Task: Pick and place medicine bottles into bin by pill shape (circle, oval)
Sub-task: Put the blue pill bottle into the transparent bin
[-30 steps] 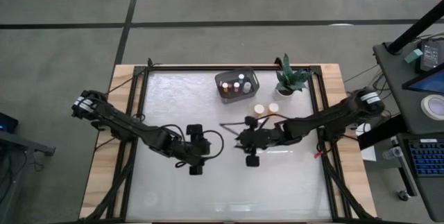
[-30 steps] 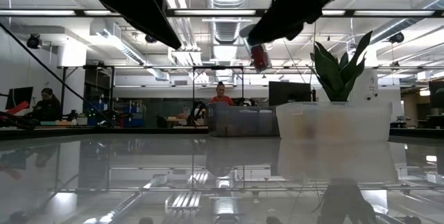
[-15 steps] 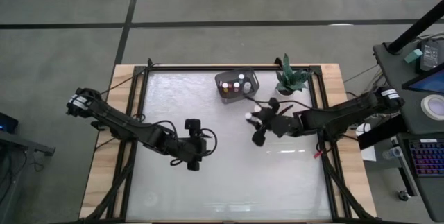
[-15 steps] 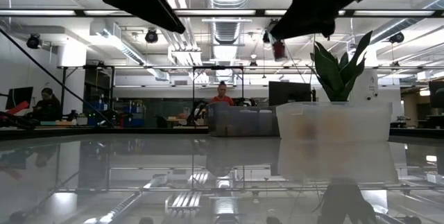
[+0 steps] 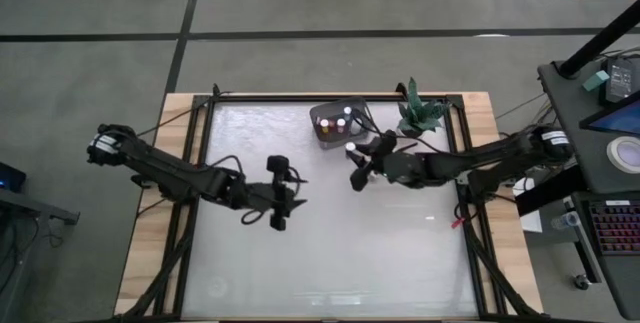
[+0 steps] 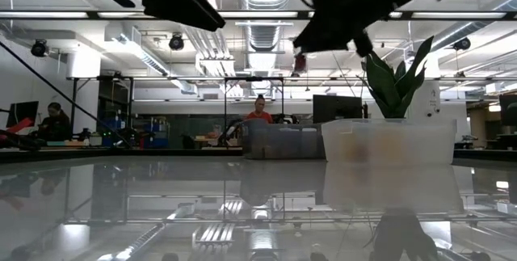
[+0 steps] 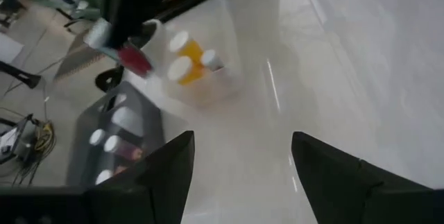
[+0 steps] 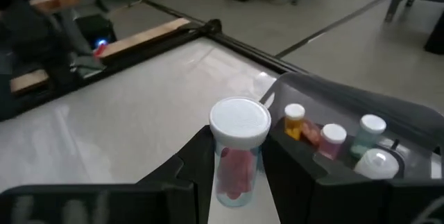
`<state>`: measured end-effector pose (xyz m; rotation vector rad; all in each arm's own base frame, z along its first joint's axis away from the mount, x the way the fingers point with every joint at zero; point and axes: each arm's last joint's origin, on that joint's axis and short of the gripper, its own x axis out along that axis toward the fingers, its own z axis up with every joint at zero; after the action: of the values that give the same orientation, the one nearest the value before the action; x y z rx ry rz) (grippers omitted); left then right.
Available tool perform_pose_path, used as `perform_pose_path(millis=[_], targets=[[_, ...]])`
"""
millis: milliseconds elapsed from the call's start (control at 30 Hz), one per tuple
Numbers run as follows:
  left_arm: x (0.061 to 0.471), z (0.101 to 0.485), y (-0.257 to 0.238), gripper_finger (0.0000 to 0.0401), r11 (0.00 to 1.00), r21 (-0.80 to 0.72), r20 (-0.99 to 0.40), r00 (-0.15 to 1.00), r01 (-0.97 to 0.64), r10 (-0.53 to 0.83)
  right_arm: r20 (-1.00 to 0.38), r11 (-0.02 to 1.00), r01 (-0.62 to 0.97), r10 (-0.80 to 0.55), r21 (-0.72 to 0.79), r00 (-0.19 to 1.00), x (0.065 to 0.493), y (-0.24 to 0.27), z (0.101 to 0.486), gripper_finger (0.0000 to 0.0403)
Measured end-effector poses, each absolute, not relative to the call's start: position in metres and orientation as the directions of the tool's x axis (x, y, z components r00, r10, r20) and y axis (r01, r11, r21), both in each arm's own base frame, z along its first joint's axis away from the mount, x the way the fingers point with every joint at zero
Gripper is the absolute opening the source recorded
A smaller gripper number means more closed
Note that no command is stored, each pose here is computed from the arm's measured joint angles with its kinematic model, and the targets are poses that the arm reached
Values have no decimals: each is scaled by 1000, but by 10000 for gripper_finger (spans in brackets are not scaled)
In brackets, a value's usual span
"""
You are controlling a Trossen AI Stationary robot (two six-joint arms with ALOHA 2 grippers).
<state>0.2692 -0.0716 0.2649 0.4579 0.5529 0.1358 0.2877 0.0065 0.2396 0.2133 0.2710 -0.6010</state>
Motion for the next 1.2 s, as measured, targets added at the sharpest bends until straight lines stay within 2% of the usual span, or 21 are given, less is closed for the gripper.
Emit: perform_pose_path(millis=[167, 467, 667, 900, 1200], targets=[[251, 272, -58, 226, 910, 401, -354, 899, -105, 259, -277, 763, 630, -580, 148, 767, 307, -13, 222, 103], [218, 273, -46, 226, 896, 407, -159, 952, -178, 261, -275, 701, 698, -648, 149, 710, 331, -43, 208, 104], [204, 280, -40, 226, 886, 406, -129, 946, -223, 297, -275, 695, 709, -662, 125, 697, 340, -49, 208, 103], [188, 267, -34, 226, 862, 449, -145, 933, -234, 329, -258, 679, 722, -680, 131, 686, 341, -50, 215, 104], [171, 264, -28, 226, 818, 520, -110, 930, -247, 351, -245, 662, 724, -683, 192, 689, 339, -55, 219, 104]])
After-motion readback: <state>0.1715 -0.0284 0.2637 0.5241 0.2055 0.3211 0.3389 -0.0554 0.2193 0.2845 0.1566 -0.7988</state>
